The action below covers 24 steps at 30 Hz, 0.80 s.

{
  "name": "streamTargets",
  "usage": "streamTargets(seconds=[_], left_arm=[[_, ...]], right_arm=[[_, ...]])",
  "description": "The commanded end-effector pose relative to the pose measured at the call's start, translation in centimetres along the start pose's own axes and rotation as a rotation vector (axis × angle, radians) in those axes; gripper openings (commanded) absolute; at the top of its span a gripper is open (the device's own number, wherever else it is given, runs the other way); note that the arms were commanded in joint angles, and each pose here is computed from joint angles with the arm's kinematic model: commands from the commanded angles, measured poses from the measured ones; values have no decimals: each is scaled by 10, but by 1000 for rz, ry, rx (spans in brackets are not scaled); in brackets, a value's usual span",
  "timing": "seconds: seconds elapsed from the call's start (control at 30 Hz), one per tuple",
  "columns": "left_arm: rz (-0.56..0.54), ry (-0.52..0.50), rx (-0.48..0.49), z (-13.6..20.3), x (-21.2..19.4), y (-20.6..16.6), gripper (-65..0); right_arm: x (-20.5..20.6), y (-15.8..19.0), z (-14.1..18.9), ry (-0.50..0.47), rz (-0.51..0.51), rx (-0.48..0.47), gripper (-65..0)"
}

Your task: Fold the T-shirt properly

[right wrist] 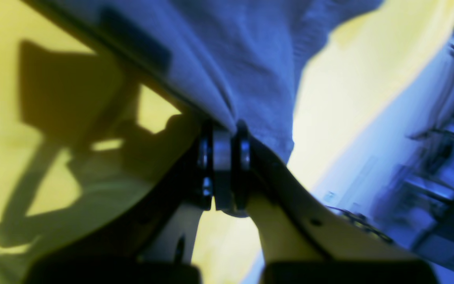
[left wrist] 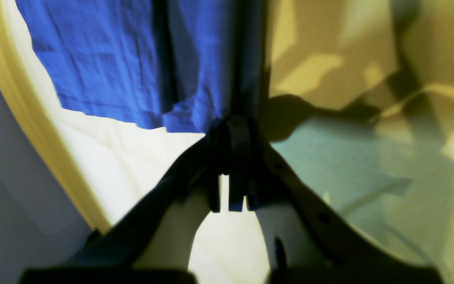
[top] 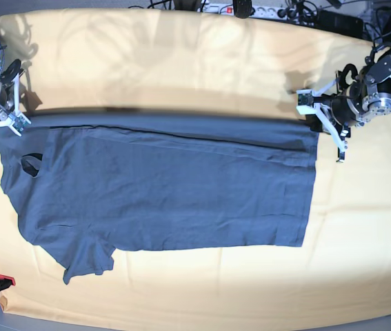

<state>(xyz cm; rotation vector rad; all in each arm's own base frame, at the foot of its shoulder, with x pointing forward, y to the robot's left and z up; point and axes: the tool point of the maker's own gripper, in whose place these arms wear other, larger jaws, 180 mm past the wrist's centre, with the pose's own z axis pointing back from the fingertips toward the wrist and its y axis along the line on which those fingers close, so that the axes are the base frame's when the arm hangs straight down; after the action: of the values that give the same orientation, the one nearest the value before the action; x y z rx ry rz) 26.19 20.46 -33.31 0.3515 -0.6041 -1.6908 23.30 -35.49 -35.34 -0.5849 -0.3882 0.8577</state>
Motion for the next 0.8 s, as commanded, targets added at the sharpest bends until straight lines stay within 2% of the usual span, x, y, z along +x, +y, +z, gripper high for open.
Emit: streamTargets(seconds=[0.0, 0.1, 0.27, 0.37, 0.53, 0.7, 0.77], left_arm=[[-29, 27, 22, 7, -9, 11, -650], [-60, 20, -59, 11, -11, -3, -650], [-83, -55, -192, 31, -3, -24, -650], [-101, -96, -247, 47, 6, -32, -650], [-123, -105, -295, 64, 9, -39, -650], [-130, -141, -413, 79, 9, -58, -650], [-104, -170, -426, 83, 13, -60, -650]], right_arm=[[-5, -20, 4, 33, 29, -55, -650], [-18, -6, 4, 91, 80, 22, -650], [-44, 22, 11, 168, 129, 156, -650], [-65, 29, 16, 241, 175, 182, -650], [-98, 44, 27, 344, 237, 228, -650], [-119, 76, 41, 398, 252, 335, -650], [-120, 77, 47, 418, 260, 328, -650]])
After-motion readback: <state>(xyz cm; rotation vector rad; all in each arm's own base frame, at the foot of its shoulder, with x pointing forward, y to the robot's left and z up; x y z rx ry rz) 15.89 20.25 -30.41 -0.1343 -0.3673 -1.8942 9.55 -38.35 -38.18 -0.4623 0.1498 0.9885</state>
